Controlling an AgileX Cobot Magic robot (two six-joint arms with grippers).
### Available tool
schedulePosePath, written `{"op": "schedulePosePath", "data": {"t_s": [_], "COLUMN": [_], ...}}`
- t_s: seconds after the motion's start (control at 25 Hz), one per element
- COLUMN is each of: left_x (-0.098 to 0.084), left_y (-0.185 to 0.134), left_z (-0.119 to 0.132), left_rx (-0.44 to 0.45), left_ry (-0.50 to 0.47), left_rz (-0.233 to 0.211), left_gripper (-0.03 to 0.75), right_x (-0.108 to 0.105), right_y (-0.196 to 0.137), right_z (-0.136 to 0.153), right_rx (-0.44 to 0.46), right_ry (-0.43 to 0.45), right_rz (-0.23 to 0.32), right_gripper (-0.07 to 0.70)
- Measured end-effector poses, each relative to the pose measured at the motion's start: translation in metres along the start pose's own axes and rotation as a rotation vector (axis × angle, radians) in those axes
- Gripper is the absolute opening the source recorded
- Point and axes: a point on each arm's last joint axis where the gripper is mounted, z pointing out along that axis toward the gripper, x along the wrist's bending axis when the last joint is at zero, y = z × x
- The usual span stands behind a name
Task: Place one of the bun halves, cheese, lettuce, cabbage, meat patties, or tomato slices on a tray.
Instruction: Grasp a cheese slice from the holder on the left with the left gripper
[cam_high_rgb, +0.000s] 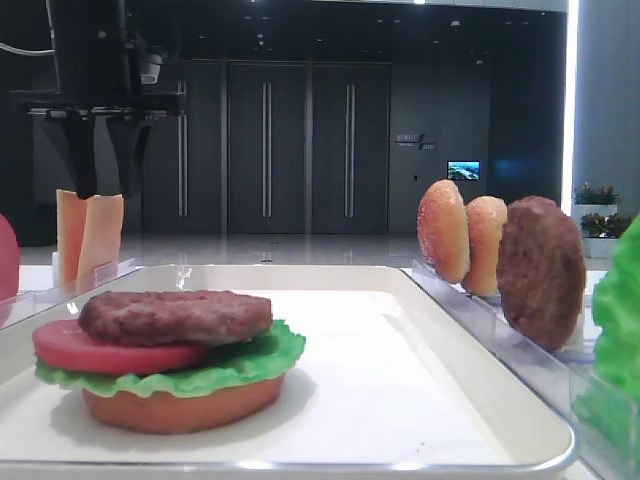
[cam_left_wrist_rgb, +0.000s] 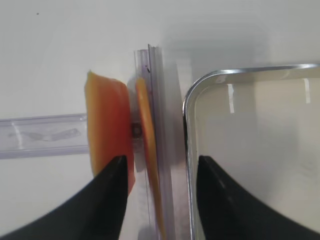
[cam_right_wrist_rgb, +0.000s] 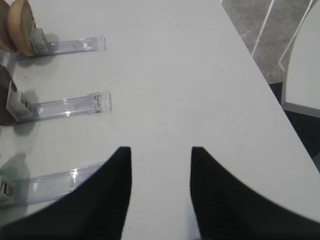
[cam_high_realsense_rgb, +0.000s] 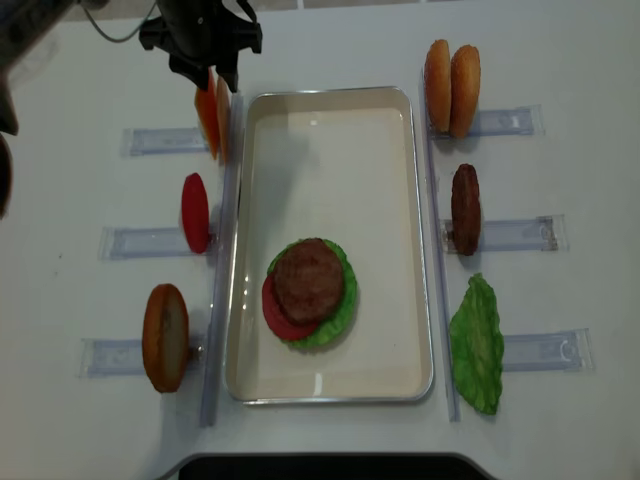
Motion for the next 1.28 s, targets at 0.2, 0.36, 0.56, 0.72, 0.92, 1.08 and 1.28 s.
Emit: {"op": "schedulePosePath", "data": {"t_s": [0.2, 0.36, 0.56, 0.72, 0.92, 1.08, 1.28], "left_x": [-0.001, -0.001, 0.000, 0.000, 0.000, 0.000, 0.000], "left_y": [-0.001, 0.000, 0.001, 0.001, 0.001, 0.001, 0.001], "left_z": [0.014, 0.018, 0.018, 0.018, 0.018, 0.018, 0.018], "left_rx": [0.020, 0.015, 0.010, 0.010, 0.010, 0.010, 0.010], "left_ry": [0.015, 0.024, 0.025, 0.025, 0.025, 0.025, 0.025], "left_rz": [0.011, 0.019, 0.020, 0.020, 0.020, 0.020, 0.020], "left_gripper": [0.348, 0.349, 0.349, 0.349, 0.349, 0.349, 0.332], "right_x": [0.000, 0.000, 0.000, 0.000, 0.000, 0.000, 0.000], "right_y": [0.000, 0.000, 0.000, 0.000, 0.000, 0.000, 0.000], "right_z": [0.000, 0.000, 0.000, 0.000, 0.000, 0.000, 0.000], "right_rx": [0.000, 0.000, 0.000, 0.000, 0.000, 0.000, 0.000], "right_ry": [0.000, 0.000, 0.000, 0.000, 0.000, 0.000, 0.000], "right_rz": [0.000, 0.000, 0.000, 0.000, 0.000, 0.000, 0.000], "right_gripper": [0.274, 0.274, 0.274, 0.274, 0.274, 0.274, 0.274]}}
